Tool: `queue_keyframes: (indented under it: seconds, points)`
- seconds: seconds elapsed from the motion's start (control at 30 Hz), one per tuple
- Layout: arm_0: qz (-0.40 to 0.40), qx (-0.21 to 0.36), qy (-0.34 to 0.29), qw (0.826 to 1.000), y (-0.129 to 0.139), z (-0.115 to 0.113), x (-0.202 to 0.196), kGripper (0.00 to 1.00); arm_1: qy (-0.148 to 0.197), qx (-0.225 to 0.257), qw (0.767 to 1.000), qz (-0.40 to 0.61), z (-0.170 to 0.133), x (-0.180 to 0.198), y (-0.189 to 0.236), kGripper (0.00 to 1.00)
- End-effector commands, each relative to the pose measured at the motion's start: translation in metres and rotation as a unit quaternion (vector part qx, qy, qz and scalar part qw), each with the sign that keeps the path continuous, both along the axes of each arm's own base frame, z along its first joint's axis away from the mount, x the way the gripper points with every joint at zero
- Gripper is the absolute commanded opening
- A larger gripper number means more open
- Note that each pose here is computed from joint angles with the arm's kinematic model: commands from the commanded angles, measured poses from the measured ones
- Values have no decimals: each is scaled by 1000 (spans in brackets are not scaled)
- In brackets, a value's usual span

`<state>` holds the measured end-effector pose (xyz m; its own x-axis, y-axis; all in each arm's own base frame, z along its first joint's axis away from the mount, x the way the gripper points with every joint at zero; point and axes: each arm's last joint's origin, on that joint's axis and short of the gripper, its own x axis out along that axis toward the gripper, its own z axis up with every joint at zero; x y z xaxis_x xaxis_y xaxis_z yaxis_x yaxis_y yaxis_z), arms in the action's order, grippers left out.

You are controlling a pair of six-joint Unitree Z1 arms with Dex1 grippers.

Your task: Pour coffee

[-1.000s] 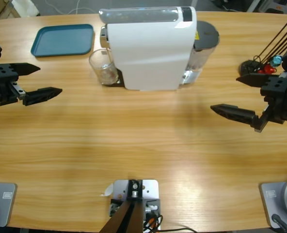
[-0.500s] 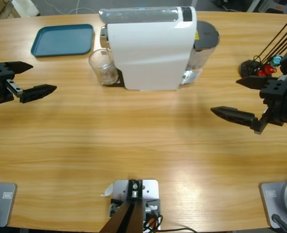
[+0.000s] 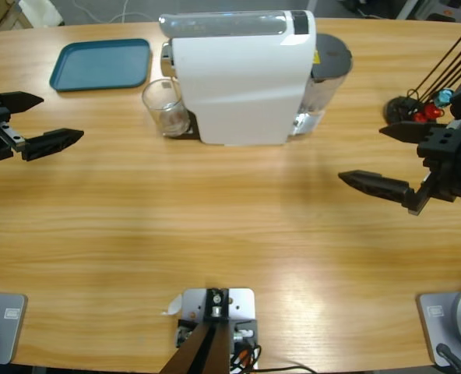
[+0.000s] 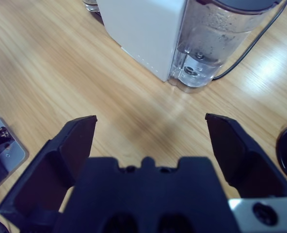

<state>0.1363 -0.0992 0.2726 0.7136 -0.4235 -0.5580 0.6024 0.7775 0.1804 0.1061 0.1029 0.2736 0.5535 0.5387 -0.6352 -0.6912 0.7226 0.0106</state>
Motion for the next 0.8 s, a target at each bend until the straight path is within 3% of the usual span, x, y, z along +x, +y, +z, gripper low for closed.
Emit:
queue_keyframes:
  seconds: [0.03,0.8]
  points:
    - [2,-11,-13,1000,8,-3,-11,881,7,-4,1000,-3,-8,-3,-2,1000]
    - [-10,-7,-20,1000,7,-5,-13,881,6,-3,1000,-3,-8,-3,-2,1000]
